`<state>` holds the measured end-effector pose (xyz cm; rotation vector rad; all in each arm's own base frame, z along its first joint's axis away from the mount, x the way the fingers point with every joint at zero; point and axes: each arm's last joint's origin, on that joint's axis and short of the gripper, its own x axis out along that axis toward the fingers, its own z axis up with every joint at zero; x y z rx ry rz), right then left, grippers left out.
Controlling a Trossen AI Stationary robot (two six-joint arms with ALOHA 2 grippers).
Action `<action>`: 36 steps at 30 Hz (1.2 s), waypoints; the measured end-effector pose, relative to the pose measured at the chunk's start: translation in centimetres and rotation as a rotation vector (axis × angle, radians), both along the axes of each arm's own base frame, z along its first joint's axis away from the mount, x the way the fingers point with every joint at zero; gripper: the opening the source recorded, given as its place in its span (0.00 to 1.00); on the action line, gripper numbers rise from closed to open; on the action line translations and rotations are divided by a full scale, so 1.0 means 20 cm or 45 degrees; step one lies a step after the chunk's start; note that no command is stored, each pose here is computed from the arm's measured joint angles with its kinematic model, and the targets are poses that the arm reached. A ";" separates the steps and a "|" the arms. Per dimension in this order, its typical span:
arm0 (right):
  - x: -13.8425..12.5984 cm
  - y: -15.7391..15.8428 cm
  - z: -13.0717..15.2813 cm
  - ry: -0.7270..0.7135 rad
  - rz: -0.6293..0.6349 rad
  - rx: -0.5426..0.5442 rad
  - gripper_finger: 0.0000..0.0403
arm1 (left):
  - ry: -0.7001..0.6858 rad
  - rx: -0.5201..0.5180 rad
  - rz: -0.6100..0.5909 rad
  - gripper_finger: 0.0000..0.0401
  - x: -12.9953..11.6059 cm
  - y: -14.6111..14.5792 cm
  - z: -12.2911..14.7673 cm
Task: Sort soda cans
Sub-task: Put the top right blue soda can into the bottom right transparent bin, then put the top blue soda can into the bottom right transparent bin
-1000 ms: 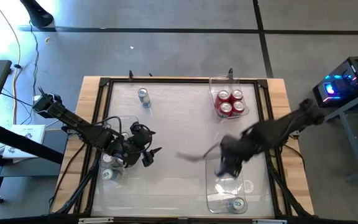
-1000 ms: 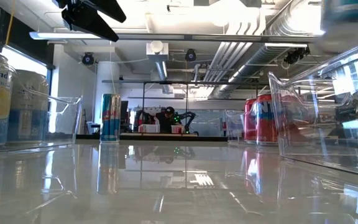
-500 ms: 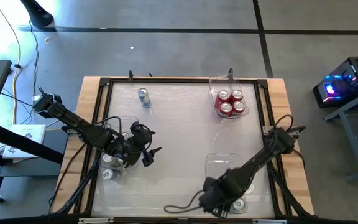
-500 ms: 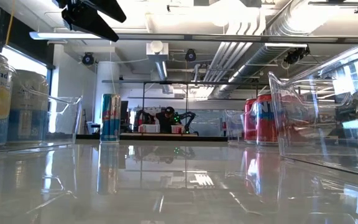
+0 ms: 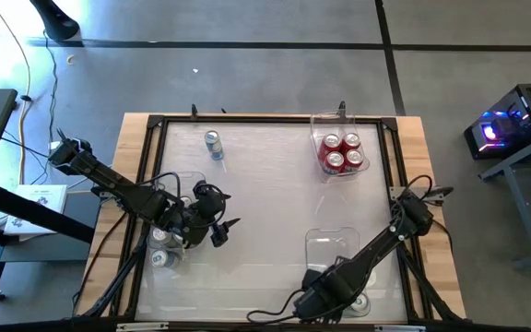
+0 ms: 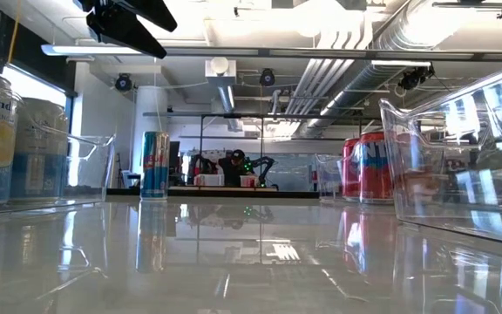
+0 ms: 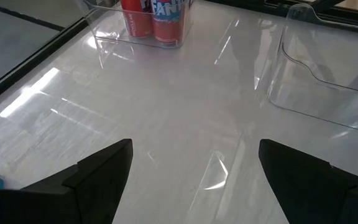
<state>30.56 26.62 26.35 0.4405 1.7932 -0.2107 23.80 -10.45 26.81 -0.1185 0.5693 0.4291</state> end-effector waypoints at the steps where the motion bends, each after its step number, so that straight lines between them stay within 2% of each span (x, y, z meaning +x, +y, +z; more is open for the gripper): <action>1: 0.00 0.00 0.00 0.010 0.002 0.016 0.74 | 0.000 0.000 0.000 0.86 0.00 0.00 0.00; 7: -0.01 0.00 0.02 0.058 0.020 0.089 0.77 | 0.001 -0.001 -0.001 0.86 0.00 0.00 0.00; 10: -0.03 0.00 0.09 0.031 0.044 0.064 0.77 | -0.001 -0.004 0.000 0.86 0.00 0.00 0.00; 15: -0.07 -0.01 0.32 -0.309 0.082 -0.022 0.78 | -0.003 -0.026 -0.008 0.86 0.00 0.00 0.00; 19: -0.12 0.00 0.45 -0.664 0.242 -0.240 0.78 | -0.027 -0.021 -0.016 0.86 0.00 -0.01 0.01; 22: -0.17 0.00 0.49 -0.815 0.329 -0.412 0.78 | -0.050 0.062 0.008 0.86 0.00 -0.02 0.02; 27: -0.24 -0.02 0.42 -0.863 0.330 -0.610 0.78 | -0.051 0.049 -0.046 0.86 -0.02 0.01 0.06; 31: -0.27 -0.07 0.26 -0.856 0.284 -0.671 0.78 | -0.076 -0.021 -0.225 0.86 0.00 0.04 0.11; 33: -0.26 -0.10 0.18 -0.935 0.257 -0.661 0.78 | -0.136 -0.038 -0.331 0.86 0.03 0.05 0.14; 36: -0.21 -0.17 0.13 -1.192 0.218 -0.684 0.78 | -0.227 -0.065 -0.418 0.86 0.08 0.11 0.19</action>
